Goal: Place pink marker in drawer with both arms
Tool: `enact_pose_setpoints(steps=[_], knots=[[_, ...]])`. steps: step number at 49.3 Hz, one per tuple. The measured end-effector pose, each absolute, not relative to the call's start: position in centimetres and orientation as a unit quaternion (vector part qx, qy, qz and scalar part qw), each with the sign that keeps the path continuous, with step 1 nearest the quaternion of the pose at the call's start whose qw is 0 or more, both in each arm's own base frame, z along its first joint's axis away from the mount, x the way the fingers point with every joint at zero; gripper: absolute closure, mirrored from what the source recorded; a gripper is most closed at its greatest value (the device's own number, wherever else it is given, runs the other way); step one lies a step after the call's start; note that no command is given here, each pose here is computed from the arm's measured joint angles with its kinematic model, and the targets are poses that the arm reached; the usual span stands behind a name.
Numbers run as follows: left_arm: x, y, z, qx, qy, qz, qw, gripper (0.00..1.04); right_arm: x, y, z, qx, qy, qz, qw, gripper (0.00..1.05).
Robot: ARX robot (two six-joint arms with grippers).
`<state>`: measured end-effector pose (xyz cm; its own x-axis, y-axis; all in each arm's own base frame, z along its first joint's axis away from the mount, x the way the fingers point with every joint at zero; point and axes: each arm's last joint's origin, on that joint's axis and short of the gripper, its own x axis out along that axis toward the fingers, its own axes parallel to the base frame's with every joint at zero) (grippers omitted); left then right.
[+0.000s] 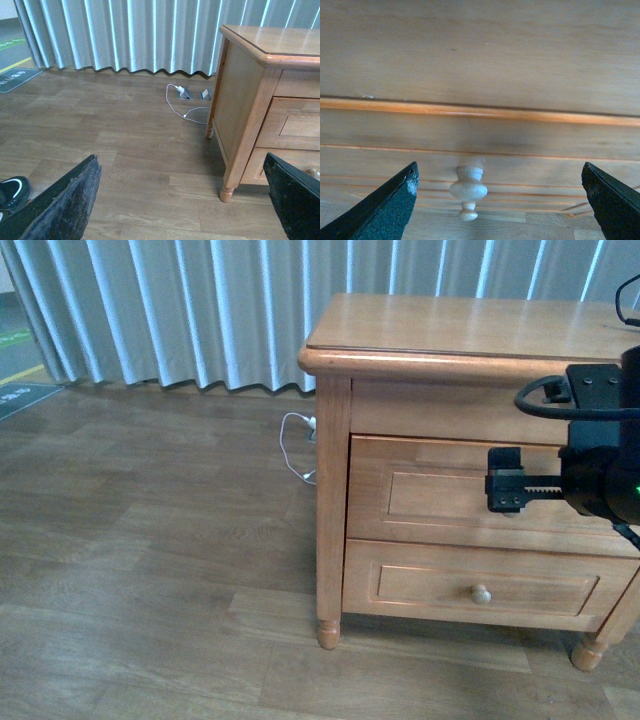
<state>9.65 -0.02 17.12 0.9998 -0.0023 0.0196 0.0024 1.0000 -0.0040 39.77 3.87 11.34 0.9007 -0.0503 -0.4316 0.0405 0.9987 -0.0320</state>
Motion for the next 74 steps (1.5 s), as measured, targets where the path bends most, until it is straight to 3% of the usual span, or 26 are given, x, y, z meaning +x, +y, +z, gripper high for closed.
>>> enact_pose_setpoints(steps=[21, 32, 45, 53, 68, 74], knots=[[9.6, 0.0, 17.1, -0.002, -0.01, -0.001, 1.0, 0.06, 26.8, 1.9, 18.8, 0.04, 0.218, 0.014, 0.975, 0.09], [9.6, 0.0, 17.1, -0.002, -0.01, -0.001, 1.0, 0.06, 18.6, -0.5, 25.1, 0.058, 0.171, -0.003, 0.984, 0.09], [9.6, 0.0, 17.1, -0.002, -0.01, -0.001, 1.0, 0.06, 17.4, -0.8, 25.8, 0.062, 0.151, -0.018, 0.986, 0.1], [9.6, 0.0, 17.1, -0.002, -0.01, -0.001, 1.0, 0.06, 16.3, -0.1, 24.3, 0.015, 0.005, -0.001, 1.0, 0.37], [9.6, 0.0, 17.1, -0.002, -0.01, -0.001, 1.0, 0.06, 14.0, 0.0, 20.3, 0.003, 0.003, -0.001, 1.0, 1.03], [9.6, 0.0, 17.1, -0.002, -0.01, -0.001, 1.0, 0.06, 13.3, 0.0, 19.4, 0.002, 0.002, -0.001, 1.0, 1.03]])
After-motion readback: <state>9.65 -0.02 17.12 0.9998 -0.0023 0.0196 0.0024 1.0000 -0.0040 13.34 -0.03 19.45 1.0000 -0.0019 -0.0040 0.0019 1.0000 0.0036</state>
